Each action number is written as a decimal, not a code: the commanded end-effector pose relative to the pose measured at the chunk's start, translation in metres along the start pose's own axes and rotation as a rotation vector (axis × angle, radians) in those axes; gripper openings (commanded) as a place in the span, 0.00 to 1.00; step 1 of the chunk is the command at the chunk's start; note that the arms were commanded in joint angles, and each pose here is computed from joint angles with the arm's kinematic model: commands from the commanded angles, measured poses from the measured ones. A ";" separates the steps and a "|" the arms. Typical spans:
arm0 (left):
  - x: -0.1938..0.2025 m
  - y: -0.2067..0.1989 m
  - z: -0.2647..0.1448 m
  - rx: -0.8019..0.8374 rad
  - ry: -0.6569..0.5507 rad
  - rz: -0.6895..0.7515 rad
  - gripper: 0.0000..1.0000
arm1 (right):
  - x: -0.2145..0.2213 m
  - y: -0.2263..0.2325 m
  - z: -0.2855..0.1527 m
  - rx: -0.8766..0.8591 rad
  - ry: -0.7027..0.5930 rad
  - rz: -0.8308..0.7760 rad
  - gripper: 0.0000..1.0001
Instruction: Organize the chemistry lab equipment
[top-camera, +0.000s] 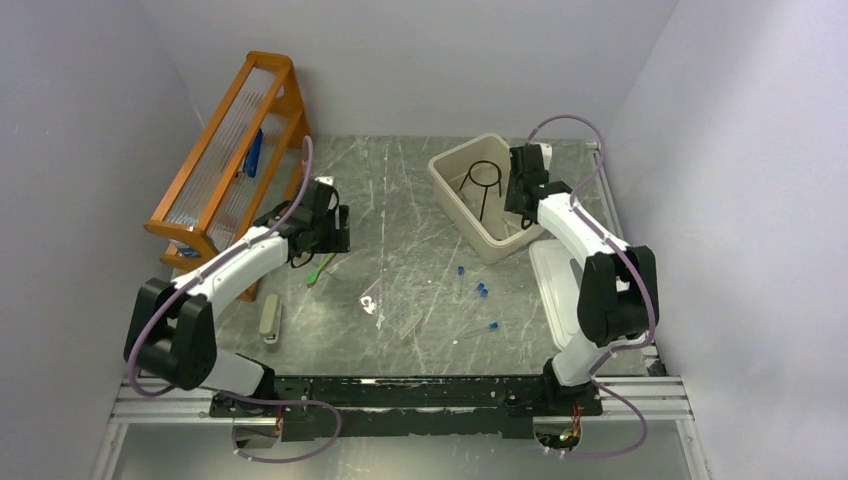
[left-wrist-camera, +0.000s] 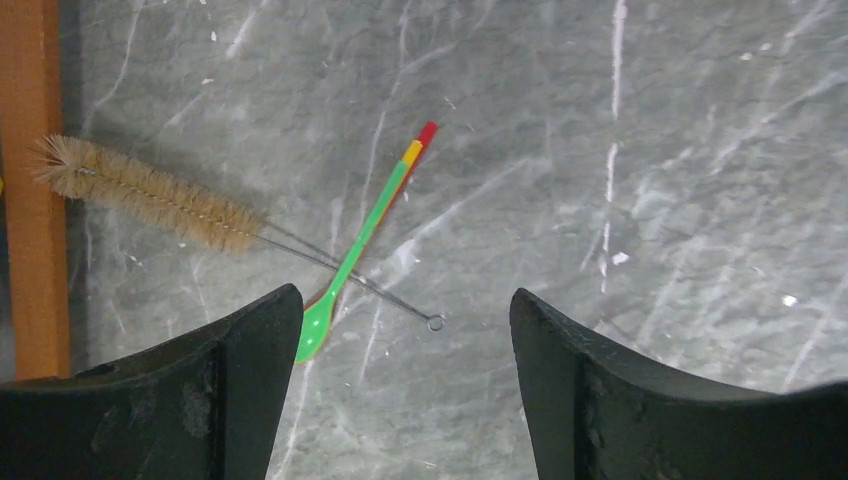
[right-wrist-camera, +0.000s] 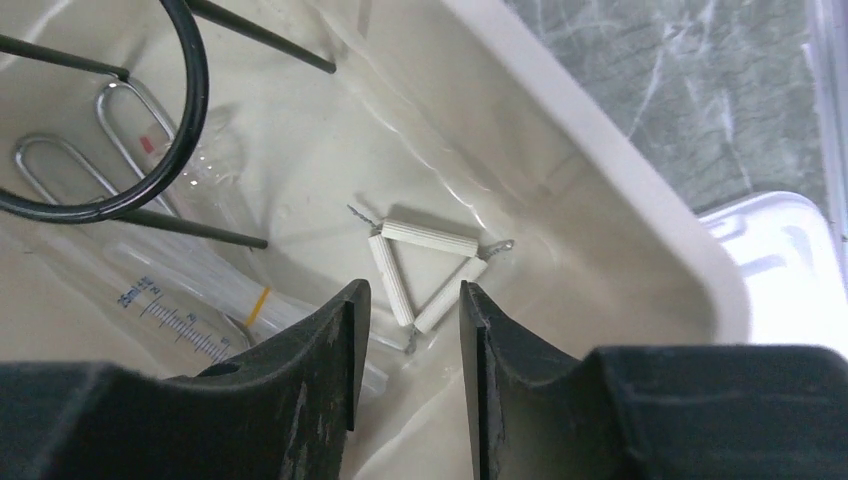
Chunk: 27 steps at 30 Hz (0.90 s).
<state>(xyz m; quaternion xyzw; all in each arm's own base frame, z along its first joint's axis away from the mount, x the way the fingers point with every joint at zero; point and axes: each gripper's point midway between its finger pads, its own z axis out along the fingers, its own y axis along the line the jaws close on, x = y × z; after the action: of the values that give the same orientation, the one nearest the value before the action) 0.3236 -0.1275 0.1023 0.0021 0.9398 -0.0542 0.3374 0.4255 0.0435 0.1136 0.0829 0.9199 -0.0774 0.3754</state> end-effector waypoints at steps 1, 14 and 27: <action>0.000 0.014 0.008 -0.108 0.058 0.061 0.78 | -0.034 -0.008 -0.035 0.004 -0.092 0.052 0.42; 0.038 0.016 0.054 -0.150 0.306 0.154 0.59 | -0.058 0.021 -0.108 -0.297 -0.223 0.152 0.39; 0.054 0.014 0.068 -0.132 0.354 0.159 0.35 | -0.052 0.037 -0.127 -0.438 -0.255 0.132 0.35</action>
<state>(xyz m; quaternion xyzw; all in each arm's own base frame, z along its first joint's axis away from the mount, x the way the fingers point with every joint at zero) 0.3261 -0.1160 0.0149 0.0567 0.9823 0.0486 0.1717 0.3837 0.0881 0.2312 0.0652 0.8596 0.1087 0.4949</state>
